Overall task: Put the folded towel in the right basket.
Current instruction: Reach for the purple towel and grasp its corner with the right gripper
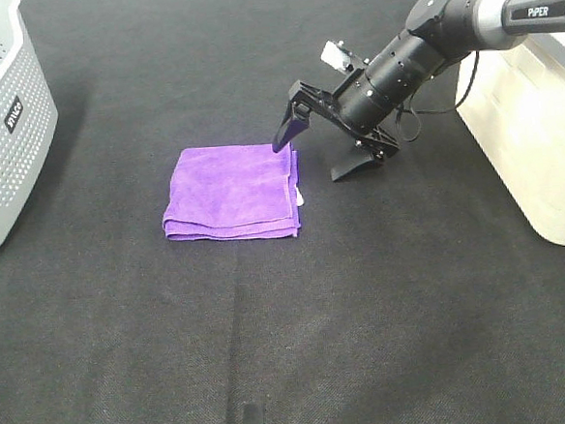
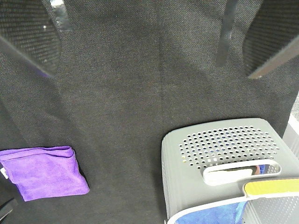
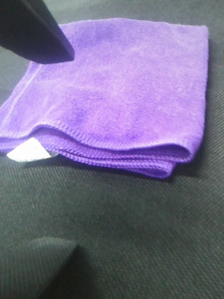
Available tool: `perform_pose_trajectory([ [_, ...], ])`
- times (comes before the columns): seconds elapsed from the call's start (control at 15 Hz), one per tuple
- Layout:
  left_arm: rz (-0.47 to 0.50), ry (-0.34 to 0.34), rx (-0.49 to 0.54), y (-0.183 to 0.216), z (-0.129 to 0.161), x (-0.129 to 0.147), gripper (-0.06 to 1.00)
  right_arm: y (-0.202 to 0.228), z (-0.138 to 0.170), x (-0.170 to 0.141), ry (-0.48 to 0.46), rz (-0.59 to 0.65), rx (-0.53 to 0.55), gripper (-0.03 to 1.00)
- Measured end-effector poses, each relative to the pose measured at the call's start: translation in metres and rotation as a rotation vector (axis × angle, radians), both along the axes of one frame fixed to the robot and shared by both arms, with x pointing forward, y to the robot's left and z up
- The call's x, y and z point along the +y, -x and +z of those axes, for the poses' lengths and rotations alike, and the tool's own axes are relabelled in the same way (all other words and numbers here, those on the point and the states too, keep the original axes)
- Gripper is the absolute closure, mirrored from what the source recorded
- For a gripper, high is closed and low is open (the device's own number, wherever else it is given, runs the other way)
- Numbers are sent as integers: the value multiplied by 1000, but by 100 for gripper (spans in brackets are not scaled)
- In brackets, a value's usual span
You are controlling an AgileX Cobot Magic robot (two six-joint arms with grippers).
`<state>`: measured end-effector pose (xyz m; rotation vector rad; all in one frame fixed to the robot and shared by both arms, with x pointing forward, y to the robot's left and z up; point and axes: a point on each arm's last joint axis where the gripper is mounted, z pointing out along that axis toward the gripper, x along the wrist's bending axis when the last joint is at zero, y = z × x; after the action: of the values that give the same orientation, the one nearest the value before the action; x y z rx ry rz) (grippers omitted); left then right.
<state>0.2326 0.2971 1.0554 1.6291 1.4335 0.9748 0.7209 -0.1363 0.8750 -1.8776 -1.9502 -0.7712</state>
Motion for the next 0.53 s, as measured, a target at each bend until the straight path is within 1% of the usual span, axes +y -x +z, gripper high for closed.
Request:
perform_pose_trajectory([
  [0.2,0,0,0,0,0,0,-5,-1,-7,5,-35,-21,20,6],
  [0.33,0,0,0,0,0,0,-5,2,-15,24,-71,-30,27,8],
  [0.4,0,0,0,0,0,0,-5,2,-15,24,-71,-30,27,8],
  [0.47,0,0,0,0,0,0,-5,4,-19,39,-90,-31,21,10],
  [0.53,0,0,0,0,0,0,-5,13,-27,71,-119,-22,11,18],
])
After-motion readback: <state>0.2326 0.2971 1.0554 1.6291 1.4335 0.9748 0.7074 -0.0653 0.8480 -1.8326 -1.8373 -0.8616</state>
